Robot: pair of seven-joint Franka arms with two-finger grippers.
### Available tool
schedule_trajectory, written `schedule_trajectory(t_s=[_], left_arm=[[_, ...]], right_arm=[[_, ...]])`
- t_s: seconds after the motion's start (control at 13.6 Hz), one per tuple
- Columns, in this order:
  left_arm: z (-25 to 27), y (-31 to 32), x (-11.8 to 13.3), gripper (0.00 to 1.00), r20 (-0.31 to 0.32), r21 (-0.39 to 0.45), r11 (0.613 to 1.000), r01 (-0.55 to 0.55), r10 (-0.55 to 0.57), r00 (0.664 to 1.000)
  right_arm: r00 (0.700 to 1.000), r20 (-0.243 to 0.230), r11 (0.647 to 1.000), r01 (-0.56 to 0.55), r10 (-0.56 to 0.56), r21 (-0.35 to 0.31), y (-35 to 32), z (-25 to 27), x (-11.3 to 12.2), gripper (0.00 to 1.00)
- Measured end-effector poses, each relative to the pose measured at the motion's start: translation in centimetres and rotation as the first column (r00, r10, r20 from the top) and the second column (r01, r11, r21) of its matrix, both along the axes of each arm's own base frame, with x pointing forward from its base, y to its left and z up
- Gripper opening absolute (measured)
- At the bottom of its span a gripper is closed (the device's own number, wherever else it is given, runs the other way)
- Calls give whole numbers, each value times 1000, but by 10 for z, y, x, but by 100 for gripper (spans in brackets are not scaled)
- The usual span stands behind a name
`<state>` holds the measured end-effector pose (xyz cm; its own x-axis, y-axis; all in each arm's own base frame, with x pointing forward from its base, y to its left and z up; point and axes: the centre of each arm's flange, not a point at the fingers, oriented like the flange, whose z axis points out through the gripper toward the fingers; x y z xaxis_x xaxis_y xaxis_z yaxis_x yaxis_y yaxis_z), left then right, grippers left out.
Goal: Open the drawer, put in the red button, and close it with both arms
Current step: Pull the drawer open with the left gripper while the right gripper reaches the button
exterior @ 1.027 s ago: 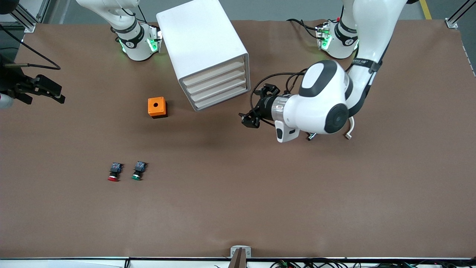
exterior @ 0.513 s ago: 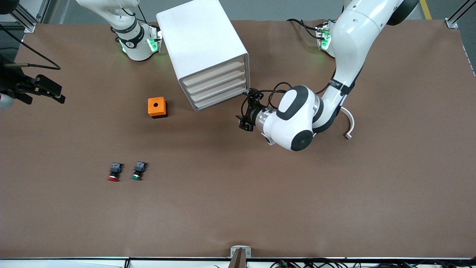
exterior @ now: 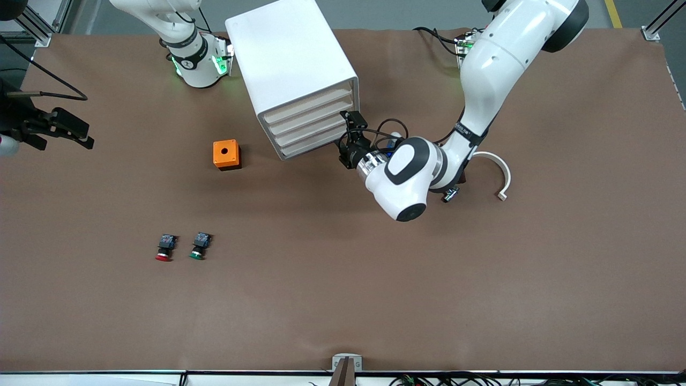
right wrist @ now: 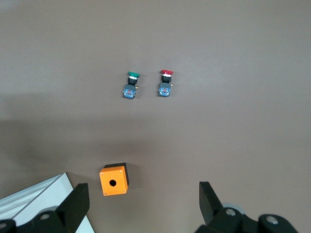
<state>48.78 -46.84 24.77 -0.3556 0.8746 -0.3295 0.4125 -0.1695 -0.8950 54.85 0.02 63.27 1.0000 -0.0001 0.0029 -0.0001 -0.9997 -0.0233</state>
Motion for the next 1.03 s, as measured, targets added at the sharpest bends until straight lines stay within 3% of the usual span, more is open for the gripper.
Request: schedule_trajectory(t_s=[0.15, 0.37, 0.59, 0.66, 0.88, 1.03], left_arm=[[-27, 1, -6, 100, -115, 40, 999, -18, 23, 993], [-49, 2, -13, 99, -241, 81, 996, -33, 52, 969], [-63, 4, -18, 96, -311, 120, 992, -28, 64, 948], [-66, 4, -19, 90, -323, 126, 992, -21, 61, 944], [-71, 5, -23, 57, -349, 145, 989, -8, 59, 935], [-72, 3, -26, 51, -355, 148, 989, 2, 52, 933]], right_arm=[[1000, 0, 1000, 0, 0, 0, 0, 0, 0, 100], [1000, 0, 1000, 0, 0, 0, 0, 0, 0, 100], [1000, 0, 1000, 0, 0, 0, 0, 0, 0, 100], [1000, 0, 1000, 1, -1, 0, 0, 0, 0, 100], [1000, 0, 1000, 4, -4, 0, -2, 0, 0, 100], [1000, 0, 1000, 6, -6, 0, -3, 0, 0, 100]])
